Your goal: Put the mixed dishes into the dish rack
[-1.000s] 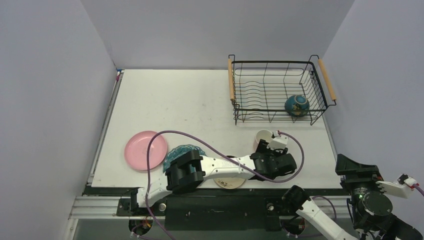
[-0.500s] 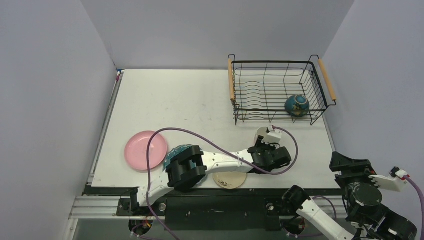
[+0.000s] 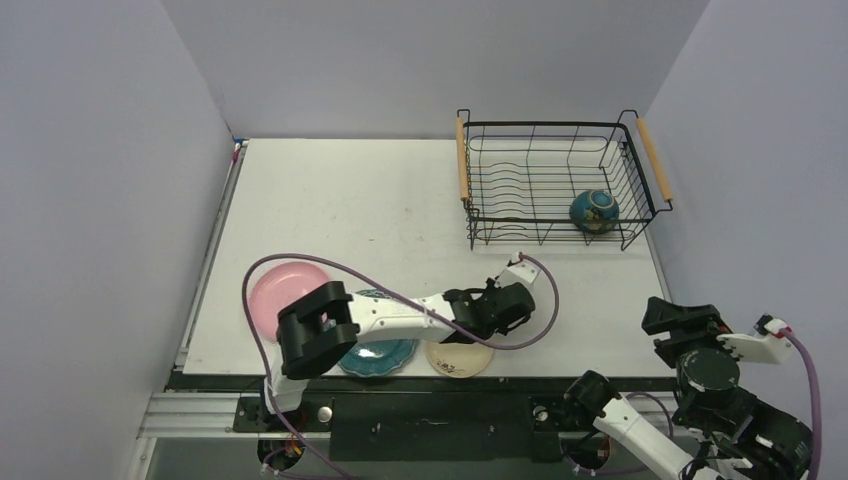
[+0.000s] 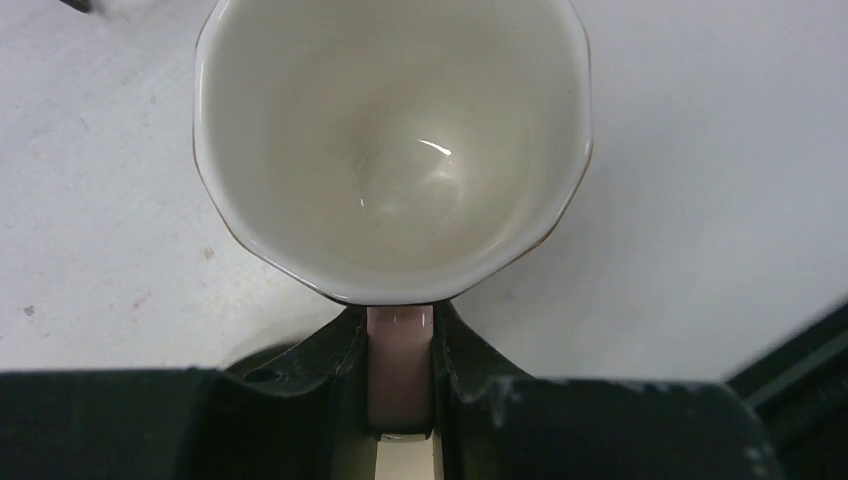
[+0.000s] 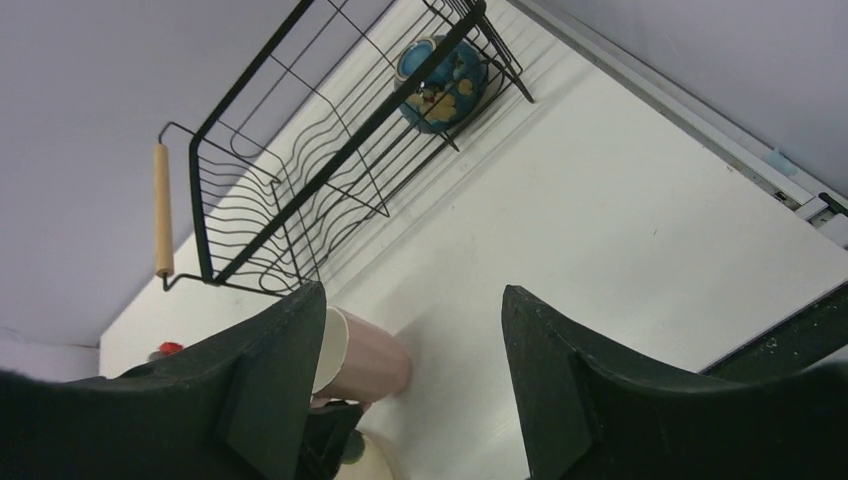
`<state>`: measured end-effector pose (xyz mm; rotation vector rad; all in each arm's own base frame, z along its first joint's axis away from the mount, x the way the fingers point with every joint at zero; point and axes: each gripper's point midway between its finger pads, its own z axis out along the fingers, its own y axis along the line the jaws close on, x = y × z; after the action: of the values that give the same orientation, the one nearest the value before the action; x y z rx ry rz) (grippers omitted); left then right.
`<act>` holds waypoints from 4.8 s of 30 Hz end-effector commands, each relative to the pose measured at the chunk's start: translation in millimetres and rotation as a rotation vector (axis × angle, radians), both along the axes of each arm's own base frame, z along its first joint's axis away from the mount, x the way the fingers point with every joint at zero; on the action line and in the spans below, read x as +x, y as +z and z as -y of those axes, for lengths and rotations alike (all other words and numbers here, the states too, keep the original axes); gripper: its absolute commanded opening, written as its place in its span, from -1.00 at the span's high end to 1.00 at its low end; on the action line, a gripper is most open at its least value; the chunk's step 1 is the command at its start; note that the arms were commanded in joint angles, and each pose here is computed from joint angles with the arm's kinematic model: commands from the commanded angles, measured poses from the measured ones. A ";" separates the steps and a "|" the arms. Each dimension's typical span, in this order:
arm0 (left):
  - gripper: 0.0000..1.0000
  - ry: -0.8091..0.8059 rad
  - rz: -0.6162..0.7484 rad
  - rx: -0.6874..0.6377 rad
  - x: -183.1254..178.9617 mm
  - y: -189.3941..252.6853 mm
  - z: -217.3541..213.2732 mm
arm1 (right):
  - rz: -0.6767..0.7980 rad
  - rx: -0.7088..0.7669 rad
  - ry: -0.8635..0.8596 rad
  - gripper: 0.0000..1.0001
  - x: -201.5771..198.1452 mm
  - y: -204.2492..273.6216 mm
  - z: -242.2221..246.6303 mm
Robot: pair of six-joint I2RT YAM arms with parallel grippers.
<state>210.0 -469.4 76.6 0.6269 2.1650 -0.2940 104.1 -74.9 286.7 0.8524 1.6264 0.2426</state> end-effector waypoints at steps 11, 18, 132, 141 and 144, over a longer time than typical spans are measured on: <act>1.00 -0.381 -0.135 -0.733 -3.1 213.8 -59.9 | -0.202 -0.175 0.225 -0.24 77.2 -31.2 -99.7; 1.00 -0.495 -0.234 -0.920 6.1 257.8 -115.4 | -0.301 -0.209 0.337 -0.27 121.9 -74.6 -144.4; 1.00 -0.337 -0.637 -1.761 -41.9 313.5 -18.5 | 0.429 0.476 0.526 -0.84 122.0 58.6 -193.1; 1.00 -0.336 -0.599 -1.732 -41.2 311.4 -19.2 | 0.450 0.493 0.579 -0.29 122.0 62.7 -203.8; 1.00 -0.337 -0.589 -1.711 -41.5 309.1 -18.9 | 0.466 0.498 0.584 0.56 120.7 66.9 -203.8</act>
<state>179.0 -468.8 327.2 -0.2857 1.6340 -2.2654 235.1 110.6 321.1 0.6847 1.4145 1.0560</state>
